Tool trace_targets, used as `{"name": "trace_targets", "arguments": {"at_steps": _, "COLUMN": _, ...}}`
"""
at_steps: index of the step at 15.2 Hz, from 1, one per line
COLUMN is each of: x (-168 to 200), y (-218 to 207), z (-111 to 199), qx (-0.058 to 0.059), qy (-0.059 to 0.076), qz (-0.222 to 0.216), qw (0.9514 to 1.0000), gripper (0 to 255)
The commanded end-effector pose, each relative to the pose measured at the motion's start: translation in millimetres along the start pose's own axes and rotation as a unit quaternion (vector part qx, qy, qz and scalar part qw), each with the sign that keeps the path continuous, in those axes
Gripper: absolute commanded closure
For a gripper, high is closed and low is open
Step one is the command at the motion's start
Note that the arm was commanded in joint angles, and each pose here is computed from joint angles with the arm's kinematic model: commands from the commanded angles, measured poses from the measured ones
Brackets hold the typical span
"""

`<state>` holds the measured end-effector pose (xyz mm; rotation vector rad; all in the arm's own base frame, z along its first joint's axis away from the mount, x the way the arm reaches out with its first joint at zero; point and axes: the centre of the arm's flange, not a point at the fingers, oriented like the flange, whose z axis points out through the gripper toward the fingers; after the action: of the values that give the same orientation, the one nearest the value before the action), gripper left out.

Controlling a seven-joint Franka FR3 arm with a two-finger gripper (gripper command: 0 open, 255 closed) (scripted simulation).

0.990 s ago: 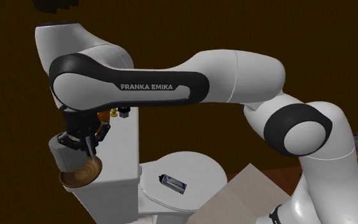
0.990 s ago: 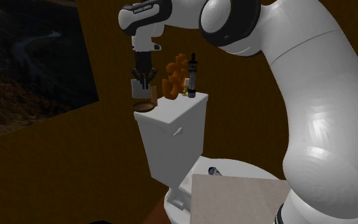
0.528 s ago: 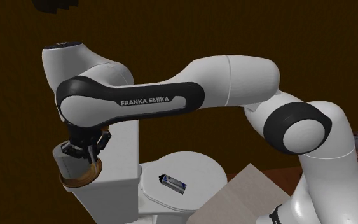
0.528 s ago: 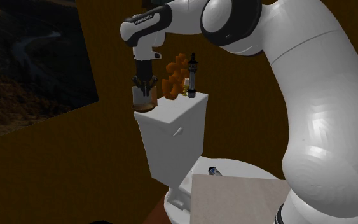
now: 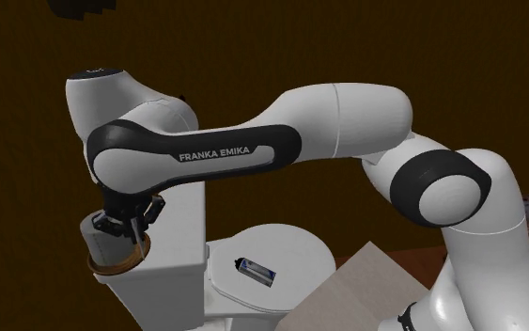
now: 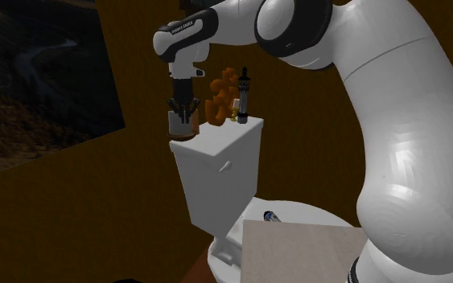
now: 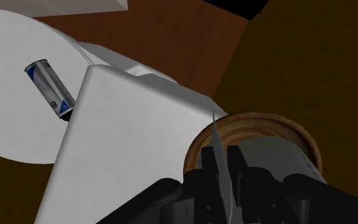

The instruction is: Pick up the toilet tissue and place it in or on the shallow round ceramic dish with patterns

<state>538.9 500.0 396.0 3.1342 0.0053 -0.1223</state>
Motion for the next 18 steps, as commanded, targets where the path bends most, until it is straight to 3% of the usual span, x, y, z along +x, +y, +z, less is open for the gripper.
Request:
{"name": "trace_targets", "arguments": {"at_steps": 1, "x": 0, "y": 0, "z": 4, "qx": -0.001, "qy": -0.002, "qz": 0.0, "qw": 1.0, "gripper": 255}}
{"name": "trace_targets", "arguments": {"at_steps": 2, "x": -1, "y": 1, "z": 4, "qx": -0.001, "qy": -0.002, "qz": 0.0, "qw": 1.0, "gripper": 0}}
{"name": "trace_targets", "arguments": {"at_steps": 7, "x": 0, "y": 0, "z": 4, "qx": -0.001, "qy": -0.002, "qz": 0.0, "qw": 1.0, "gripper": 0}}
{"name": "trace_targets", "arguments": {"at_steps": 11, "x": 0, "y": 0, "z": -46, "qx": -0.001, "qy": -0.002, "qz": 0.0, "qw": 1.0, "gripper": 0}}
{"name": "trace_targets", "arguments": {"at_steps": 18, "x": 0, "y": 0, "z": -46, "qx": -0.001, "qy": -0.002, "qz": 0.0, "qw": 1.0, "gripper": 0}}
